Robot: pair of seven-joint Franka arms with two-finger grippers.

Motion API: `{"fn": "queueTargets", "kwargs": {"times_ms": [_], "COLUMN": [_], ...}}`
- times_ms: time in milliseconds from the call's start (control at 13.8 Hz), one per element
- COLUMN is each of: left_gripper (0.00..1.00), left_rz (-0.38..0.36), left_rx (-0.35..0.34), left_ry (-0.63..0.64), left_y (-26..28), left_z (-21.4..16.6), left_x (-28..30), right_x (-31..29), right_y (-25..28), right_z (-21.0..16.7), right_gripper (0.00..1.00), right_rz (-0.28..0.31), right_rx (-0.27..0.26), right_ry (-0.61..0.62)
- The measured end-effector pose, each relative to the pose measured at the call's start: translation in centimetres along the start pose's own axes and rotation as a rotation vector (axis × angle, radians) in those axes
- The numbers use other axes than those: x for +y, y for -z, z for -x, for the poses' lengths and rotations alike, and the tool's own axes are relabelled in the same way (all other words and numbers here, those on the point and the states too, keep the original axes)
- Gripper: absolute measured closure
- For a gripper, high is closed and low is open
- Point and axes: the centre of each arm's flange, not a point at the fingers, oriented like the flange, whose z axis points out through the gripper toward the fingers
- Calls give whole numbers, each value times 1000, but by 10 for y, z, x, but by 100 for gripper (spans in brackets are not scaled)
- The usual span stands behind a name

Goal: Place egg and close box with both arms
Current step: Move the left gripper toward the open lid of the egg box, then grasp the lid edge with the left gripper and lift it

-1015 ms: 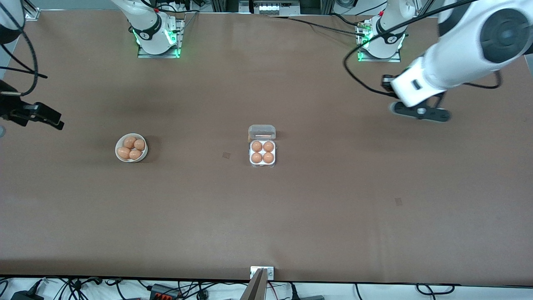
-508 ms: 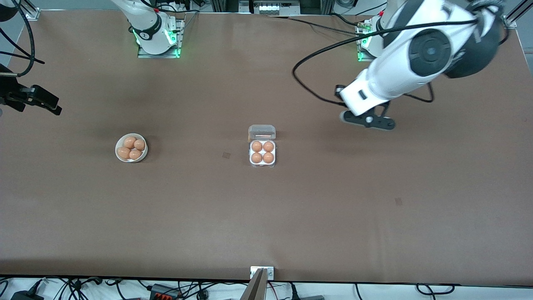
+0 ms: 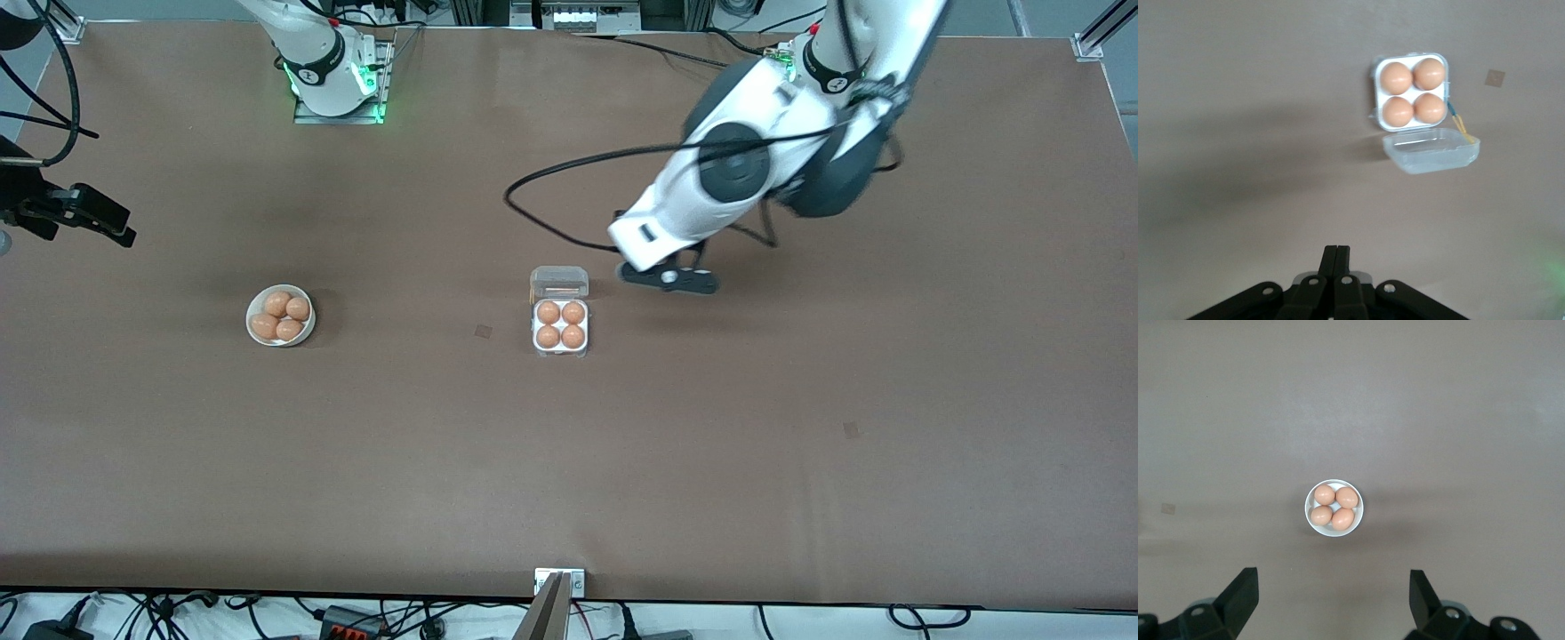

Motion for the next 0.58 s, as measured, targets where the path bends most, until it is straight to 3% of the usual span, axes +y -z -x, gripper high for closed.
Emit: {"fn": "queueTargets", "kwargs": {"times_ms": [580], "left_gripper": [99], "left_rz": [-42], "left_rx": [-74], "left_ry": [-106], "left_y": [-81], "left_z": [21], "left_x": [71], "right_x": [2], "right_y": [-6], "right_z": [-4], "right_gripper": [0], "right_rz": [0], "right_rx": [-5], "right_ry": [57]}}
